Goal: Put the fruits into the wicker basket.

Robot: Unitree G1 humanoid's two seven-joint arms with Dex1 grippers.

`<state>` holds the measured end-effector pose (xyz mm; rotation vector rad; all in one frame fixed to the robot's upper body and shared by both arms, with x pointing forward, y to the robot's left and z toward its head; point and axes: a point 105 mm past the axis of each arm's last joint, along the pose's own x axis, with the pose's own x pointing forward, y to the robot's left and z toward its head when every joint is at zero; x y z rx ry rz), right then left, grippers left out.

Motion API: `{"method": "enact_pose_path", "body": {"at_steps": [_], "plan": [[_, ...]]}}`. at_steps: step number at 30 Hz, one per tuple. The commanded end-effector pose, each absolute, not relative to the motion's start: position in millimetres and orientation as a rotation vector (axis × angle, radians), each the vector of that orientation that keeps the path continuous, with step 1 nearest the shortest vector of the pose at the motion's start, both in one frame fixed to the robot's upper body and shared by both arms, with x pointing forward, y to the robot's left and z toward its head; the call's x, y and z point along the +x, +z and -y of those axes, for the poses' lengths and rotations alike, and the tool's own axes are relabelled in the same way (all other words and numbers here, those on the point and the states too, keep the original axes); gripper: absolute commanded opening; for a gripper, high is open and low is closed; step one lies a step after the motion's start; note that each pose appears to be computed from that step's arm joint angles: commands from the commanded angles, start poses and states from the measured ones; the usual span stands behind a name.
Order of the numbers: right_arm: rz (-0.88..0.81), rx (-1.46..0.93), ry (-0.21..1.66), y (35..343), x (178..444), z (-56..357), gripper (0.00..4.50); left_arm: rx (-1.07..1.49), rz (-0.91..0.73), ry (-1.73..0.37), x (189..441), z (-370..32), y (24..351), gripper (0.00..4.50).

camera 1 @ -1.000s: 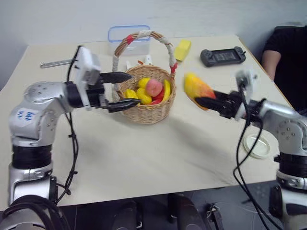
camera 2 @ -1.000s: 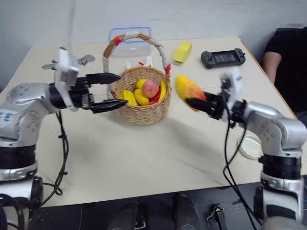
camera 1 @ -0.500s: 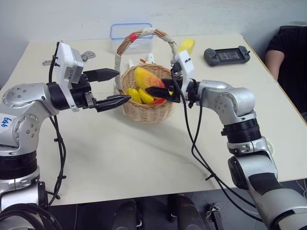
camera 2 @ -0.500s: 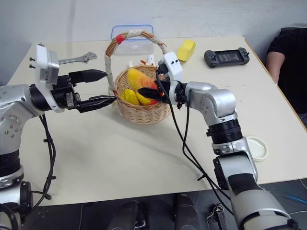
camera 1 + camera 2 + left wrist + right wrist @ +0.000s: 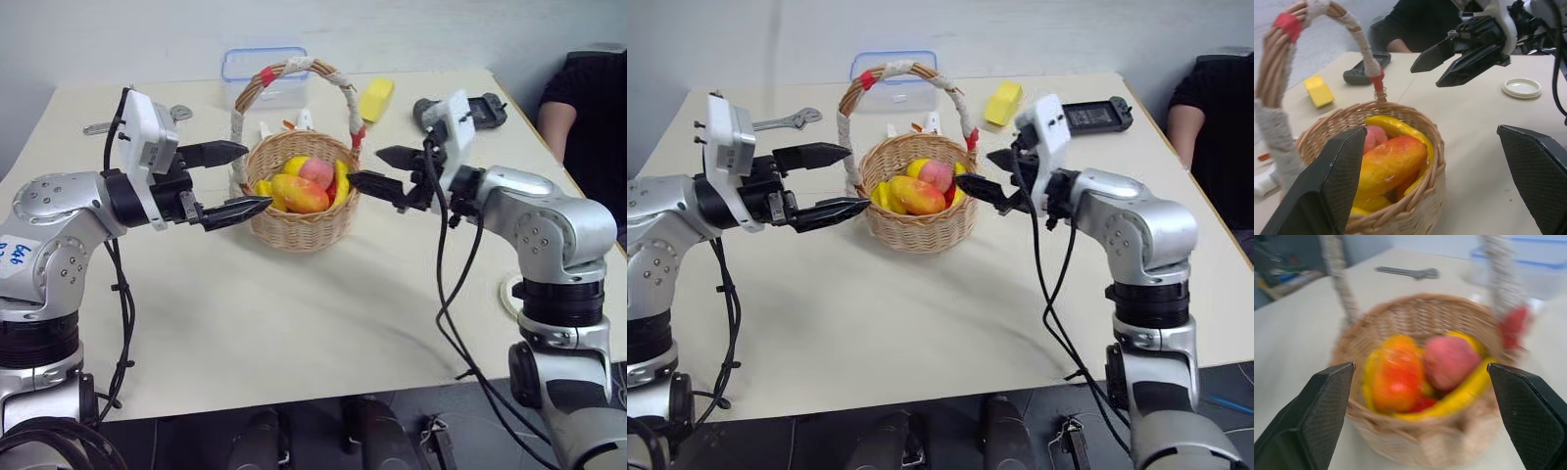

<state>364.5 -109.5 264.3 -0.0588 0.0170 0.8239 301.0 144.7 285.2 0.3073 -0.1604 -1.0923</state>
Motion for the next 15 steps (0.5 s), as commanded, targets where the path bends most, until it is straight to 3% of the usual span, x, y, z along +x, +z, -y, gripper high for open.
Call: {"method": "enact_pose_path", "body": {"at_steps": [1,12,15], "plan": [[0.103,-0.088,0.76,280.8,383.9,107.9,4.45,0.344,0.219,-1.105,299.9,-140.1,296.9,4.5],[0.193,0.033,0.707,286.4,440.4,85.8,4.45,0.349,0.235,-1.111,303.0,-138.1,299.3,4.5],[0.202,0.042,0.699,285.9,446.0,84.3,3.52,0.347,0.238,-1.109,302.5,-137.9,298.6,4.5]]}}
